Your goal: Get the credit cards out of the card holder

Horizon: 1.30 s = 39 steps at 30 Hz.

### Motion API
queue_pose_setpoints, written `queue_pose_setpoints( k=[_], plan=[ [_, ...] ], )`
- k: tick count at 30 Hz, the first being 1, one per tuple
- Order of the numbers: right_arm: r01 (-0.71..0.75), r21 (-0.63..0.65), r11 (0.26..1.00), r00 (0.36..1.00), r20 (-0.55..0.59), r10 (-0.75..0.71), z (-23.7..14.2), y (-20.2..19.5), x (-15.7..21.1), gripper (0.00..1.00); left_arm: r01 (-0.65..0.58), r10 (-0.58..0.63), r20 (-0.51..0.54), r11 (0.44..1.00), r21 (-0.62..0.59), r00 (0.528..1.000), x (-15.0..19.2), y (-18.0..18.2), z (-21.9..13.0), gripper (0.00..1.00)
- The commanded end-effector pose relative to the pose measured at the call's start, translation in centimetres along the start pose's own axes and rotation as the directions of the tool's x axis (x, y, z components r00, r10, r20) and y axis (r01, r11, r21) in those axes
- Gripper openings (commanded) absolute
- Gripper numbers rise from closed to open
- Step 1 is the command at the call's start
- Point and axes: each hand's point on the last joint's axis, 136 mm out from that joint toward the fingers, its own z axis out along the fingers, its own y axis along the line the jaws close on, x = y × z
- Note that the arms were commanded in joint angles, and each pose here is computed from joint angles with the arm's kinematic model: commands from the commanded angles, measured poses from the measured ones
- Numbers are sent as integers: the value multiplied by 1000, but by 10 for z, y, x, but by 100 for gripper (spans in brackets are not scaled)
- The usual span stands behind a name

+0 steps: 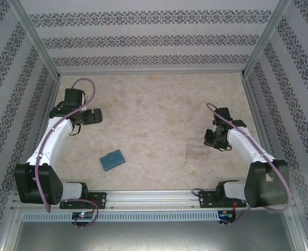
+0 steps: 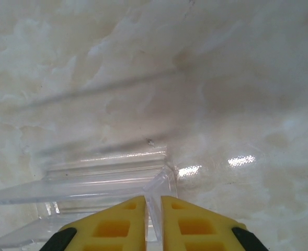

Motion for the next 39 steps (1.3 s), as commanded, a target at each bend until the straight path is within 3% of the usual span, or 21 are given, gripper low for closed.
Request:
queue_pose_setpoints(
  k=[1, 14, 20, 29, 39],
  plan=[
    [10, 6, 1000, 999, -31, -10, 7, 1, 7, 15, -29, 29, -23, 1000, -6, 999, 8, -1, 0, 100],
    [43, 20, 999, 999, -15, -42, 2, 6, 6, 4, -26, 26, -23, 1000, -5, 999, 8, -2, 0, 100],
    [98, 29, 995, 995, 33, -99, -14, 30, -5, 1, -27, 27, -23, 1000, -6, 999, 8, -2, 0, 100],
    [226, -7, 974, 967, 123, -223, -24, 123, -40, 0, -28, 28, -30, 1000, -6, 999, 10, -1, 2, 100],
    [309, -24, 951, 940, 161, -301, -1, 230, -84, 0, -20, 20, -32, 1000, -18, 999, 12, 1, 2, 100]
  ],
)
